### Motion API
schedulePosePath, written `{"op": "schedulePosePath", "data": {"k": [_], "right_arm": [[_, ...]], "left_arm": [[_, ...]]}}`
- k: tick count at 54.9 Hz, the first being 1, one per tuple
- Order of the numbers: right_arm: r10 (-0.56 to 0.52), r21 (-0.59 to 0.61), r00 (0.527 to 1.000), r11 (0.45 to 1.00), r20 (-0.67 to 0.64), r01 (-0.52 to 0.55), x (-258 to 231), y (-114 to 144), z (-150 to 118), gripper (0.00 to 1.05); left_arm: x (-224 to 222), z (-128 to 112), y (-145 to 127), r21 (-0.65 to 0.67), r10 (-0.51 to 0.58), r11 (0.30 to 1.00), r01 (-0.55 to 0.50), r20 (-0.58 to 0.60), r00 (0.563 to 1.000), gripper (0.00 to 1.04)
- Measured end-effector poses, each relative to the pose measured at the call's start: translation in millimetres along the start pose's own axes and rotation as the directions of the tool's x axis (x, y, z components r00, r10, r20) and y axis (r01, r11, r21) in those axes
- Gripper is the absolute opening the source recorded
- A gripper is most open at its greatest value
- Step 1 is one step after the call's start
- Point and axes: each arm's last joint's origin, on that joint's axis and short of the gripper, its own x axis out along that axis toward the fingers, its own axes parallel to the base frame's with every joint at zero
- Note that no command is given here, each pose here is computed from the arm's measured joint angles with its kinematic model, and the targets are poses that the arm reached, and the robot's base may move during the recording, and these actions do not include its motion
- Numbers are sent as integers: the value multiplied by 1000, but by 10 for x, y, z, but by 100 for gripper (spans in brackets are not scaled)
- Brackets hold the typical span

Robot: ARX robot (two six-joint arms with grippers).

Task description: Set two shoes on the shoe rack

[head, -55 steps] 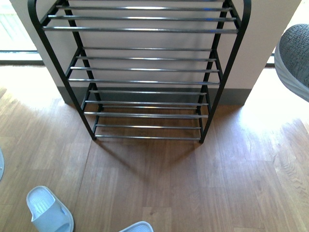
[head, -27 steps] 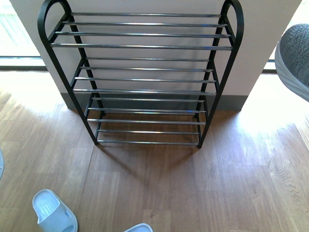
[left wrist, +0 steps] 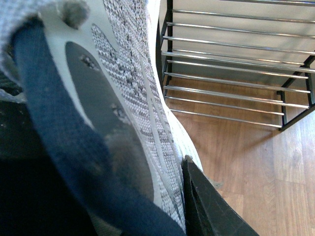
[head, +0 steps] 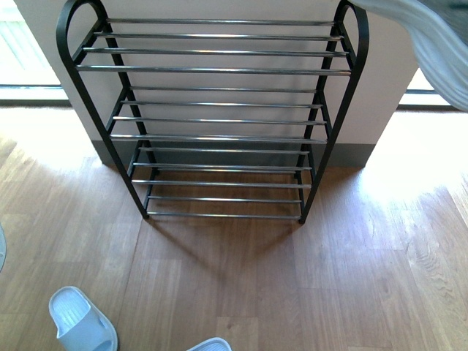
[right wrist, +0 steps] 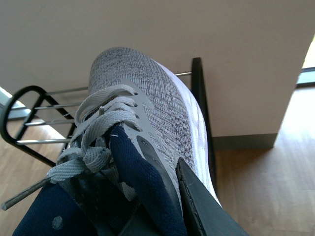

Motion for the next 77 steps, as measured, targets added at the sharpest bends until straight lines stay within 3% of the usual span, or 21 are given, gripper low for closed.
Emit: {"op": "schedulePosePath", "data": {"k": [16,33,58,77], "right_arm": [[-45,151,997,987,-68,55,764,556,310,1],[-163,157,977,970,-136,184,1639,836,145,1],[-354,134,921,917,-164,376,2386,501,-195,1],[-368,105,921,918,-131,382,2559,396,-188,1]], "left_arm": [[0,0,0,0,0,1000,0,0,1000,2],[0,0,0,0,0,1000,0,0,1000,2],[0,0,0,0,0,1000,0,0,1000,2],[0,0,0,0,0,1000,0,0,1000,2]]}}
